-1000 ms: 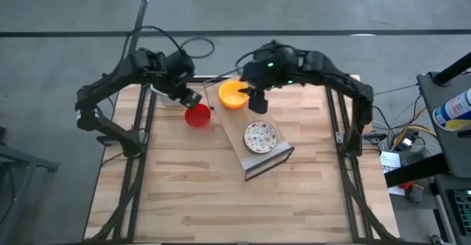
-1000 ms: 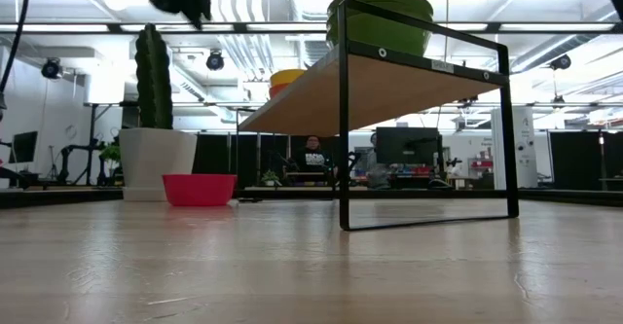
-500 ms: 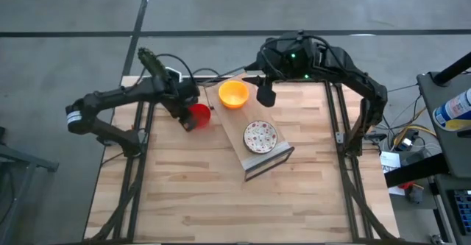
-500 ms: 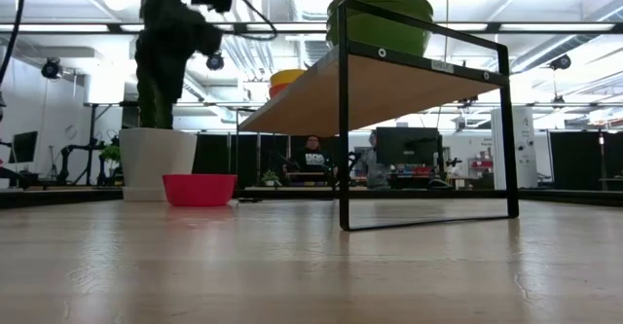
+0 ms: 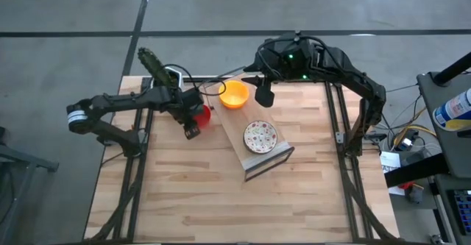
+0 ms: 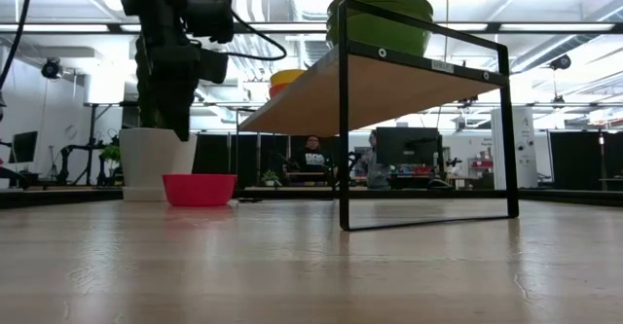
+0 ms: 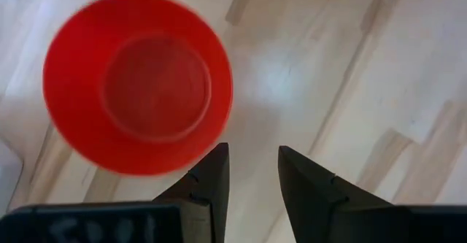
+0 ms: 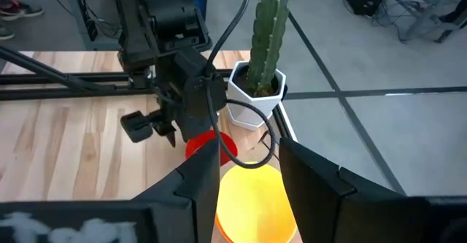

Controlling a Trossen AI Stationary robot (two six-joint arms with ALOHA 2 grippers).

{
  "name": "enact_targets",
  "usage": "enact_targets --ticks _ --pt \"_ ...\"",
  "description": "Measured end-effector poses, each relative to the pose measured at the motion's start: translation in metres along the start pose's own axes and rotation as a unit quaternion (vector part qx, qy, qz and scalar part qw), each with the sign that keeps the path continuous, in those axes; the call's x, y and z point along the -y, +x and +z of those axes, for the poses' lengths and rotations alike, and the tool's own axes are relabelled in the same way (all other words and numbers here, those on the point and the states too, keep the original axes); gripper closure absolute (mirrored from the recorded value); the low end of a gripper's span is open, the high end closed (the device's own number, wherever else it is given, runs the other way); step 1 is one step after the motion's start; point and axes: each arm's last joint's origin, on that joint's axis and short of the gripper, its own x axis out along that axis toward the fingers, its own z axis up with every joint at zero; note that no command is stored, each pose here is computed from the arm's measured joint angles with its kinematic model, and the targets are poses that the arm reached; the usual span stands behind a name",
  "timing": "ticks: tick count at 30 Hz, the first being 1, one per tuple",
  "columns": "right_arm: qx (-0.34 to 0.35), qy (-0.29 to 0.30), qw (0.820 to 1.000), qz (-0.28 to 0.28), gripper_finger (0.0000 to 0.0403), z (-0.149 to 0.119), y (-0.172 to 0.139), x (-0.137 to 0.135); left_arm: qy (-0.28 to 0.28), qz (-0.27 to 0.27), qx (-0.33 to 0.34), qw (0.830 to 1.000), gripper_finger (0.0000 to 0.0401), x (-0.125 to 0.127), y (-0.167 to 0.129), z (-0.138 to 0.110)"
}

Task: Pick & Place Mini bowls
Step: Stack the orange bowl on the yellow bowl

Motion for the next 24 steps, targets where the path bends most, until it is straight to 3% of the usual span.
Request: enact_targets --ticks 9,18,24 --pt "0.0 0.01 1.0 0.001 0.0268 0.0 0.0 0.0 0.016 -0.011 -0.009 1.0 0.0291 -0.001 0.022 -0.004" --pt "0.0 0.009 1.0 0.001 0.0272 0.0 0.0 0.0 0.101 0.002 0.016 0.995 0.0291 -0.002 0.026 -0.001" --pt "0.0 0.009 1.0 0.001 0.0269 0.0 0.0 0.0 0.122 0.004 0.021 0.992 0.0291 -0.004 0.037 -0.007"
